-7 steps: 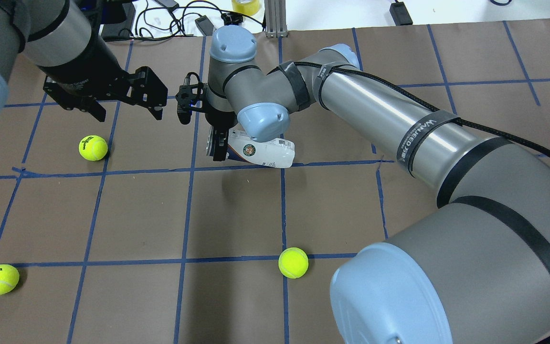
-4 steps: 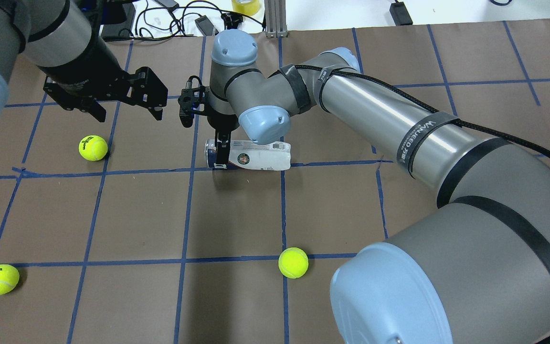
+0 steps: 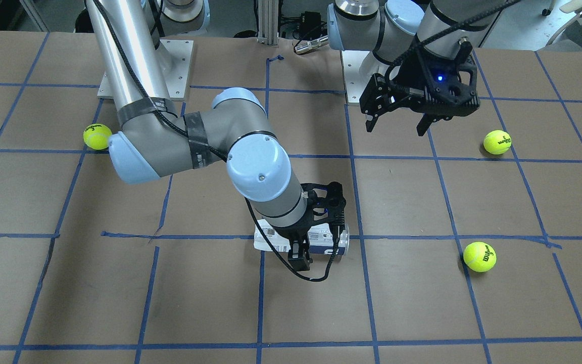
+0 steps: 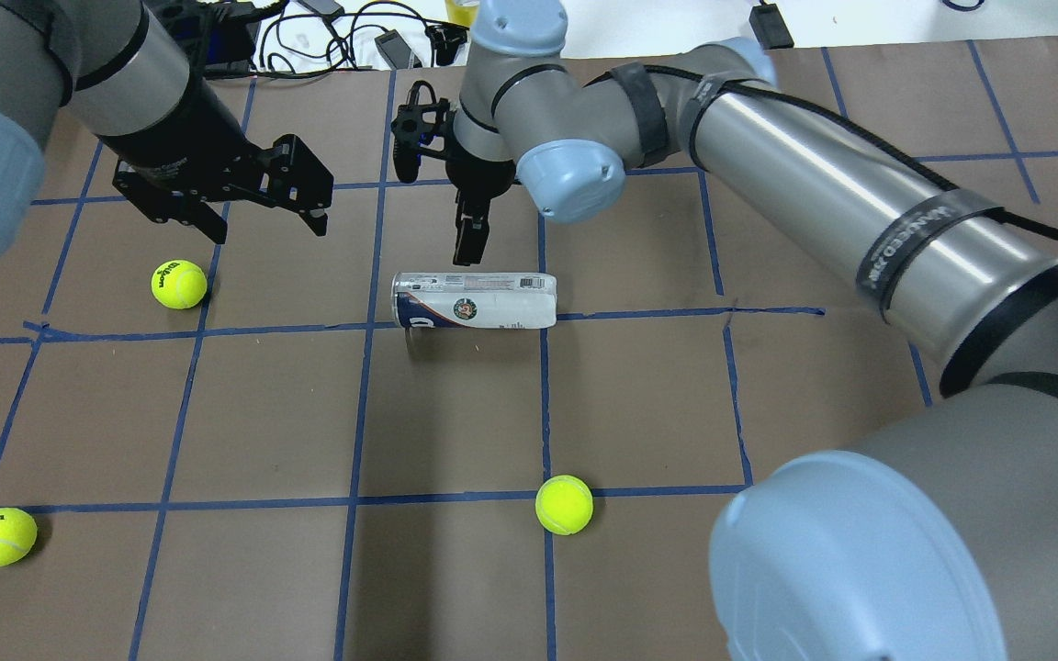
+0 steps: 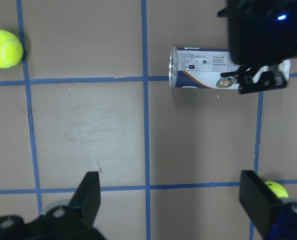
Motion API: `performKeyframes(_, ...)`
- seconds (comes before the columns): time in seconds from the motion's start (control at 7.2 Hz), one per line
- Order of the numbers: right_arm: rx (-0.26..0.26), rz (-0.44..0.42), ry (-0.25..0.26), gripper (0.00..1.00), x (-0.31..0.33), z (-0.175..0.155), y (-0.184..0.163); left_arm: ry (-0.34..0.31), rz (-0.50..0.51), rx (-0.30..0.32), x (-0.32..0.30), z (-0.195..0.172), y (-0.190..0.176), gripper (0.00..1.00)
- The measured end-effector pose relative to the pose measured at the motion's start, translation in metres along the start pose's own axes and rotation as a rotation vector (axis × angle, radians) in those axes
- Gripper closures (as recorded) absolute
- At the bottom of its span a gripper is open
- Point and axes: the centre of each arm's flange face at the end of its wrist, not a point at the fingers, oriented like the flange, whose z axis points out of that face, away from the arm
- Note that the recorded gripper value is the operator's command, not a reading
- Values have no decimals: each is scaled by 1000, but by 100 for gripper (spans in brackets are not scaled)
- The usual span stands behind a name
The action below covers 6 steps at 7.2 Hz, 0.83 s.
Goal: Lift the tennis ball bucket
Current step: 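Set the can down on its side, open and raise the right gripper, then reach the left gripper to the can's open end and grasp it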
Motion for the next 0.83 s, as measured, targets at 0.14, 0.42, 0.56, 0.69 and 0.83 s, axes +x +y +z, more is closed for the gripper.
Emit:
performKeyframes(0.14, 2, 70, 1, 0, 3, -43, 22, 53, 2, -42, -8, 23, -12, 0)
performKeyframes(0.42, -18, 262, 39, 0, 10, -129, 83, 151, 24, -124, -25, 81, -37, 0)
performKeyframes(0.56, -52, 372, 79, 0, 10, -168, 117, 187, 40, -143, -30, 115, -50, 0)
performKeyframes(0.69, -90, 471, 120, 0, 6, -198, 141, 232, 49, -149, -31, 146, -62, 0)
performKeyframes(0.83, -108, 569, 150, 0, -1, -217, 152, 274, 62, -152, -32, 175, -74, 0)
